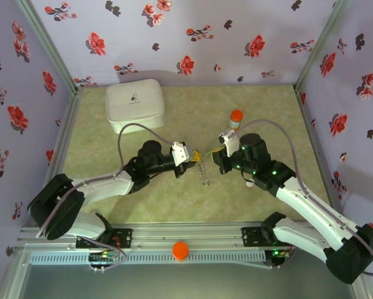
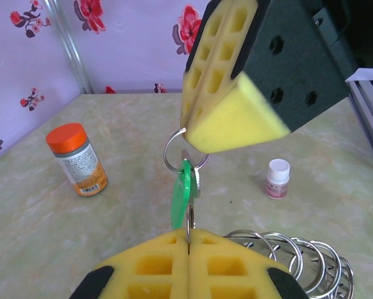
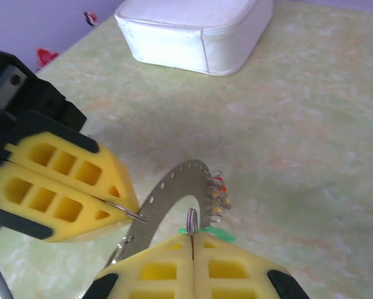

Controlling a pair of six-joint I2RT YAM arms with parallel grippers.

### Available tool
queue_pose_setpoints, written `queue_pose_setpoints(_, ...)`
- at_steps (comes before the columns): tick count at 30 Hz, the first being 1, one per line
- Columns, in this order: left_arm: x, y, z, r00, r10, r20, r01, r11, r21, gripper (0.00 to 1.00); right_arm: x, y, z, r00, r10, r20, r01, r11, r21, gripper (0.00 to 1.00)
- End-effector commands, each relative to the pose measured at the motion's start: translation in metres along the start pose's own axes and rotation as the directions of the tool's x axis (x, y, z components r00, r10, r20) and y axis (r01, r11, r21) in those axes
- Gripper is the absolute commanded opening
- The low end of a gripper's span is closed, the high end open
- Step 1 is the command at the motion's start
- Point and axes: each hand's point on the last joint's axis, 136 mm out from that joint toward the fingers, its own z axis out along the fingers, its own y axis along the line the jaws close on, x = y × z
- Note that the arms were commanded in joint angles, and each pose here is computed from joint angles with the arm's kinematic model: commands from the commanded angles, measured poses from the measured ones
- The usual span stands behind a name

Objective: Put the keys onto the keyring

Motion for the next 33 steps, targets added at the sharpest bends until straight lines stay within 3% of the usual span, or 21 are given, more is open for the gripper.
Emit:
queue_pose_setpoints(1,-0.03,0.006,-0.003,0.997,0.052,0.063,-0.05,0.998,-0.03,0.0,-0.005,-0.006,-0.005,0.996,-0.087,-0.022,0.088,0.993,0.077,0.0)
queue_pose_setpoints(10,-0.015,0.008,-0.005,0.993,-0.101,-0.062,0.099,0.994,-0.038,0.0,-0.002,0.021,-0.004,0.944,-0.33,-0.02,0.329,0.943,-0.047,0.0)
queue_pose_setpoints(15,-0.015,0.006,-0.008,0.993,-0.084,-0.078,0.083,0.996,-0.027,0.0,0.002,0.026,0.001,0.896,-0.443,-0.043,0.438,0.894,-0.093,0.0)
queue_pose_setpoints(24,-0.016,-0.005,-0.008,0.996,-0.029,-0.084,0.033,0.999,0.043,0.0,0.001,0.04,0.001,0.861,-0.508,-0.017,0.498,0.849,-0.175,0.0)
queue_pose_setpoints(33,-0.012,-0.01,-0.008,0.996,-0.001,-0.09,0.008,0.998,0.068,0.0,0.019,0.041,-0.001,0.817,-0.559,-0.139,0.513,0.816,-0.266,0.0)
